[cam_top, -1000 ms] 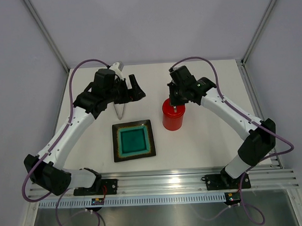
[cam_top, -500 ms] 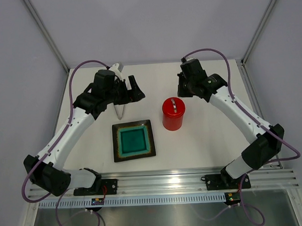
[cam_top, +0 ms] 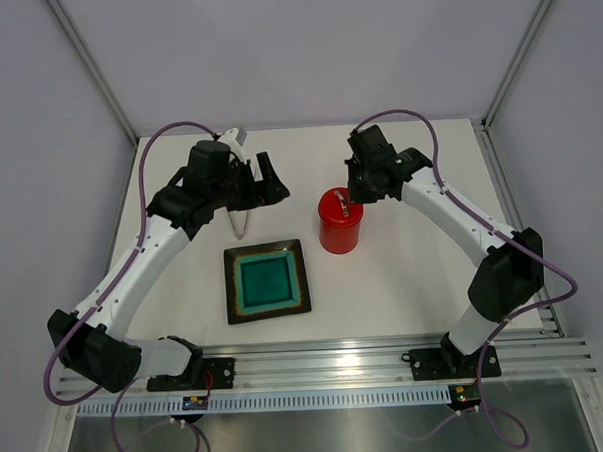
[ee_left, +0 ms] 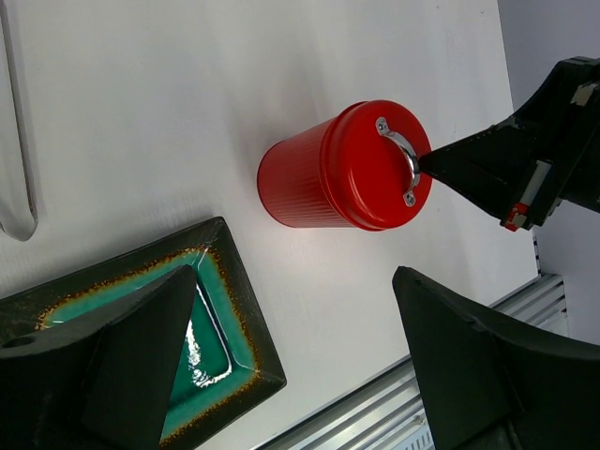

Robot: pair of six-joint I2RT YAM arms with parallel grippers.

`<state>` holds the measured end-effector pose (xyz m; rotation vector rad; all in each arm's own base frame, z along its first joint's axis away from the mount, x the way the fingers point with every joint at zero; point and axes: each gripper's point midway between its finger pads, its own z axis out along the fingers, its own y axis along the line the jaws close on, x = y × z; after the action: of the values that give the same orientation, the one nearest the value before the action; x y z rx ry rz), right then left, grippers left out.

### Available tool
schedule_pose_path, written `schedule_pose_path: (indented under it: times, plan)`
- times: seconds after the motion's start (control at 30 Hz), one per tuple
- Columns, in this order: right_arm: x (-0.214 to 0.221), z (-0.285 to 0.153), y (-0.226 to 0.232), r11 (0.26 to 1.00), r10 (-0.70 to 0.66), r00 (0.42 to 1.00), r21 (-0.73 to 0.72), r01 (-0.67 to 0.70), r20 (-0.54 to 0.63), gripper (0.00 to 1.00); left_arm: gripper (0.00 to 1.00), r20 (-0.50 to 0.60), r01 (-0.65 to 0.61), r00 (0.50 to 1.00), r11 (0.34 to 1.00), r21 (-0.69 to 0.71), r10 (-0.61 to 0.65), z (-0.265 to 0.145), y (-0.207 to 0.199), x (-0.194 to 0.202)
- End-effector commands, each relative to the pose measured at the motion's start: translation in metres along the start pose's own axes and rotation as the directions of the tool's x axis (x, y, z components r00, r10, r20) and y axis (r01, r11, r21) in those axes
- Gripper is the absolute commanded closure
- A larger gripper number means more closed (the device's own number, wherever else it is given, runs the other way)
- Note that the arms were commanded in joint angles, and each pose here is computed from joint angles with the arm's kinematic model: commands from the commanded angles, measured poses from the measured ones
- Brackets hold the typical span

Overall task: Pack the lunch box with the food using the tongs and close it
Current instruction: Close the box lid on the packing box.

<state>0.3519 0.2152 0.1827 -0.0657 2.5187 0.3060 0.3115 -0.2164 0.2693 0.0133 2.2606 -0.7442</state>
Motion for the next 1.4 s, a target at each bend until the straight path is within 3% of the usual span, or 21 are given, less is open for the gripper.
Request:
schedule_pose_path:
  times: [0.0,0.17,0.33,0.47,0.63,0.8,1.07,1.2,1.37]
  plan:
    - [-0.038,-0.042,0.012,0.999,-0.013,0.993,-0.039,0.018,0.119,1.0,0.1,0.071,-0.017,0.997,0.999,0.029,0.014,-0.01,-0.008,-0.015]
    - [-0.071,-0.071,0.037,0.993,-0.025,0.977,-0.109,0.049,0.212,1.0,0.09,0.071,-0.013,0.997,1.0,0.024,0.012,-0.009,-0.007,-0.015]
    - [-0.078,-0.059,0.06,0.987,-0.065,0.978,-0.133,0.093,0.198,1.0,0.09,0.08,-0.016,0.997,1.0,0.0,0.016,-0.011,-0.003,-0.017]
    - [-0.069,-0.031,0.063,0.987,-0.072,0.986,-0.134,0.093,0.151,1.0,0.1,0.087,-0.02,0.996,1.0,-0.015,0.022,-0.013,0.0,-0.017]
    - [-0.024,0.022,0.057,0.989,-0.083,0.997,-0.123,0.083,0.0,1.0,0.09,0.088,-0.024,0.996,0.999,-0.031,0.027,-0.014,0.004,-0.016]
    - [0.002,0.038,0.047,0.993,-0.086,0.993,-0.093,0.078,-0.081,1.0,0.09,0.083,-0.021,0.996,0.999,-0.031,0.023,-0.013,0.006,-0.014]
    - [-0.05,-0.026,0.063,0.984,-0.069,0.992,-0.155,0.085,0.103,1.0,0.09,0.085,-0.02,0.996,0.999,-0.025,0.022,-0.013,0.006,-0.013]
    - [-0.081,-0.053,0.059,0.99,-0.053,0.974,-0.117,0.081,0.221,1.0,0.09,0.088,-0.018,0.996,0.999,-0.028,0.021,-0.015,0.007,-0.012]
    - [-0.098,-0.059,0.046,0.996,-0.039,0.964,-0.07,0.059,0.264,1.0,0.09,0.093,-0.018,0.995,0.999,-0.033,0.021,-0.018,0.008,-0.011]
